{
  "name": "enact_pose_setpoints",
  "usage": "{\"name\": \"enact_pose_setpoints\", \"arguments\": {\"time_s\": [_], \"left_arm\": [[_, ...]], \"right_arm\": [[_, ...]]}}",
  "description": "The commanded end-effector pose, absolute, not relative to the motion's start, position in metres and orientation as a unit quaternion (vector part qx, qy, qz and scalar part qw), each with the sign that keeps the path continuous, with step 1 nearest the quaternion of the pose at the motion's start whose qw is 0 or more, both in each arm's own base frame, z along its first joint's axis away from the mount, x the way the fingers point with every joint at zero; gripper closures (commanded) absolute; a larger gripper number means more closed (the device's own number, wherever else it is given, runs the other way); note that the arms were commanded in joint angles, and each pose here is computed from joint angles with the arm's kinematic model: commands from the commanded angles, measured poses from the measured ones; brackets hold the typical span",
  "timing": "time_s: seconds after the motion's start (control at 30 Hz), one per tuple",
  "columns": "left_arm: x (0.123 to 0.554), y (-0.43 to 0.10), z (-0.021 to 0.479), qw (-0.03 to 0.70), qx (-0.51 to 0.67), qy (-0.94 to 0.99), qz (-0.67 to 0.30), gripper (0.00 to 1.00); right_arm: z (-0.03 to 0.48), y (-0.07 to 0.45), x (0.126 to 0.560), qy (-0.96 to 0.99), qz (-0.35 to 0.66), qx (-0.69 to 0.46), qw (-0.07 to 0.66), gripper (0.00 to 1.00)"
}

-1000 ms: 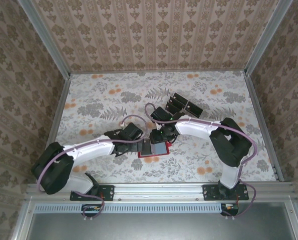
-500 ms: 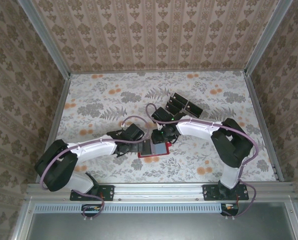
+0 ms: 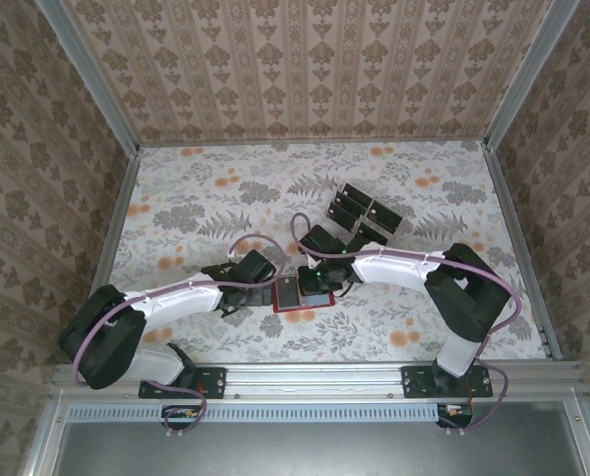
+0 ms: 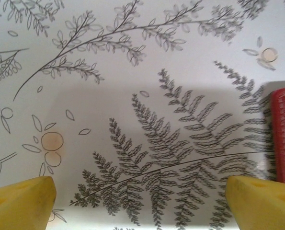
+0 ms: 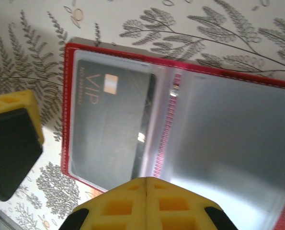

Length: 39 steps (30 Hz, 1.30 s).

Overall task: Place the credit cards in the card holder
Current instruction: Flip over the card slot in the card holder.

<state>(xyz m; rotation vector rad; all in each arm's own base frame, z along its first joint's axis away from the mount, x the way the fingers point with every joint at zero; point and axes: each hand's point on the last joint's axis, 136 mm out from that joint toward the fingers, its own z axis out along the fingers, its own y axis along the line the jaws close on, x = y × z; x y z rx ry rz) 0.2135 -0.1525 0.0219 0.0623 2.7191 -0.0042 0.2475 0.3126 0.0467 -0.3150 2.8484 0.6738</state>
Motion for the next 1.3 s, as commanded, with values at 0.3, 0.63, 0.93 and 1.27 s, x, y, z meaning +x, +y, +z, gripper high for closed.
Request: {"name": "enact_pose_setpoints", "arguments": {"time_s": [0.3,0.63,0.93,1.27], "left_arm": [[0.212,-0.146,0.006,0.192,0.018,0.981,0.010,0.00],[0.214,-0.150,-0.002,0.185,0.021,0.983,0.010,0.00],[0.218,-0.152,-0.006,0.180,0.024,0.983,0.008,0.00],[0.220,-0.153,-0.011,0.175,0.027,0.984,0.006,0.00]], "right_arm": [[0.021,0.317,0.240,0.967,0.224,-0.093,0.073,1.00],[0.013,0.323,0.239,0.967,0.227,-0.095,0.064,1.00],[0.017,0.334,0.238,0.965,0.235,-0.100,0.064,1.00],[0.016,0.349,0.238,0.962,0.244,-0.101,0.060,1.00]]}}
